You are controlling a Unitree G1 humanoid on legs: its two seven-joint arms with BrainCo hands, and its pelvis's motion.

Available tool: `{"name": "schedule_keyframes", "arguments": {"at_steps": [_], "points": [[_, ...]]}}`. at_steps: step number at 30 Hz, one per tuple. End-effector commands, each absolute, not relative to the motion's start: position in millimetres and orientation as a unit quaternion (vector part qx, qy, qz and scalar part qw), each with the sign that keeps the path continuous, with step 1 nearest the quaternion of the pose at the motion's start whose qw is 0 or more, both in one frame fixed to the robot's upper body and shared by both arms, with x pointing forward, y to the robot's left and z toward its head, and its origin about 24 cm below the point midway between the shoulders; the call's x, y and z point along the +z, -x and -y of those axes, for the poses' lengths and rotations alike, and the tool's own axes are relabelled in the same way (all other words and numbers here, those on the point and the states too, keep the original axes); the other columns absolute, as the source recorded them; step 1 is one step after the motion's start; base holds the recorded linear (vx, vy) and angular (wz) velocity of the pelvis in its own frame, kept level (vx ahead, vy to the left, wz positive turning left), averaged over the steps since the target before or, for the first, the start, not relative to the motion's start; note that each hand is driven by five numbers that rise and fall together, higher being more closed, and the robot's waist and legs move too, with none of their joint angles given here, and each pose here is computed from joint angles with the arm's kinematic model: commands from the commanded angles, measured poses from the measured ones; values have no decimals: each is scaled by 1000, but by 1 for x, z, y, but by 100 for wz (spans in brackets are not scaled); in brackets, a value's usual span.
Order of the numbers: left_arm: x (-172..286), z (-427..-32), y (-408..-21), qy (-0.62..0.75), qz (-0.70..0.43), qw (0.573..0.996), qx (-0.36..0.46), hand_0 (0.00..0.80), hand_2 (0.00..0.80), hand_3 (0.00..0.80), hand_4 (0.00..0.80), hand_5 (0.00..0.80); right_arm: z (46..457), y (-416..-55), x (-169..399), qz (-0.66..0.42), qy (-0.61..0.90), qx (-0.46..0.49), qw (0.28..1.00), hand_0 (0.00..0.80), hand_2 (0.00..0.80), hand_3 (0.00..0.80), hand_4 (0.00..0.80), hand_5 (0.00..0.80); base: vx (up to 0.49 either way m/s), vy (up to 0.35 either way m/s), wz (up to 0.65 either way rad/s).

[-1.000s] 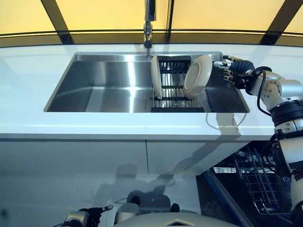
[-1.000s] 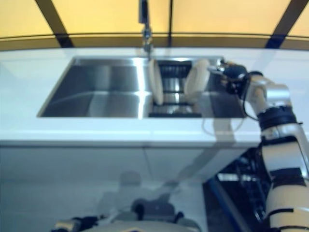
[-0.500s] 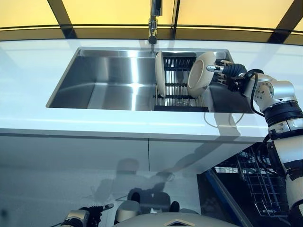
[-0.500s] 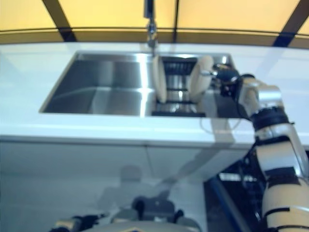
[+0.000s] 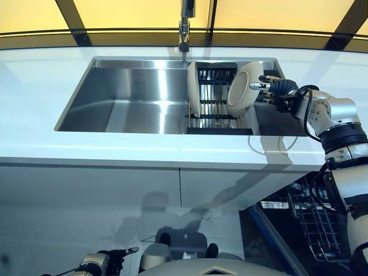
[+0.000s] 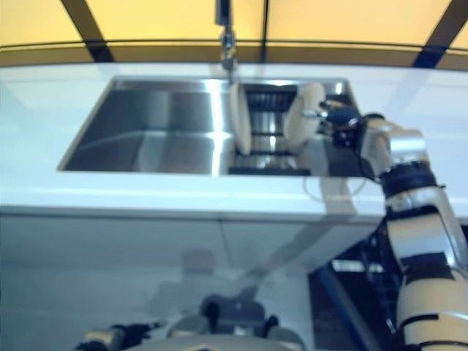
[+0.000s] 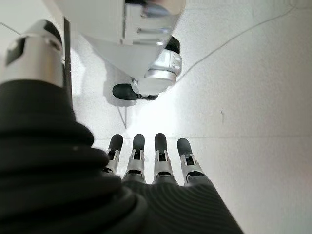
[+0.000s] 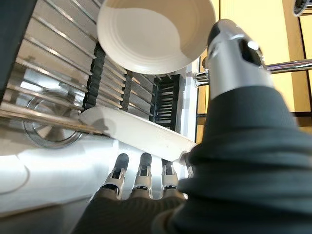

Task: Take plates into dishwasher

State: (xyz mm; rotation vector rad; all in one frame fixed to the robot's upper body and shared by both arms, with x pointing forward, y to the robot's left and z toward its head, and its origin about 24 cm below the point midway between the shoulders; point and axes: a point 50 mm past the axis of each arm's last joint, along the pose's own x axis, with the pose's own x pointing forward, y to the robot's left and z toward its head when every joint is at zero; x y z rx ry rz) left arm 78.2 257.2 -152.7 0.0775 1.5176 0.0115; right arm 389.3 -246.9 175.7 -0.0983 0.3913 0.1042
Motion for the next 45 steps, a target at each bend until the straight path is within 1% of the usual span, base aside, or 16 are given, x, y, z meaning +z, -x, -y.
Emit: {"name": "schedule_keyframes", "arguments": {"at_steps": [1, 4, 9, 13, 19, 34, 45], "points": [[-149, -259, -94, -56, -693, 719, -2, 0, 0, 0, 0, 0, 244, -398, 196, -199, 82, 49, 975, 0, 0, 0, 0, 0, 0, 0, 0], [-150, -257, -93, -46, -696, 717, 5, 0, 0, 0, 0, 0, 249, -399, 198, -204, 79, 35, 975, 0, 0, 0, 0, 0, 14, 43, 7], [-150, -257, -94, -41, -696, 716, 7, 0, 0, 0, 0, 0, 253, -401, 209, -180, 66, 12, 981, 0, 0, 0, 0, 0, -22, 26, 6], [-148, -261, -96, -50, -690, 722, 2, 0, 0, 0, 0, 0, 259, -399, 211, -173, 70, 2, 982, 0, 0, 0, 0, 0, -48, -22, 5], [-148, -263, -93, -62, -693, 719, -1, 0, 0, 0, 0, 0, 262, -397, 213, -162, 68, 3, 985, 0, 0, 0, 0, 0, 16, -42, 1], [-145, -270, -97, -78, -693, 717, -9, 0, 0, 0, 0, 0, 268, -393, 241, -111, 80, 2, 991, 0, 0, 0, 0, 0, 0, -4, -1], [-146, -268, -96, -79, -692, 718, -8, 0, 0, 0, 0, 0, 274, -389, 245, -112, 75, -1, 991, 0, 0, 0, 0, 0, -4, -2, -2]]}}
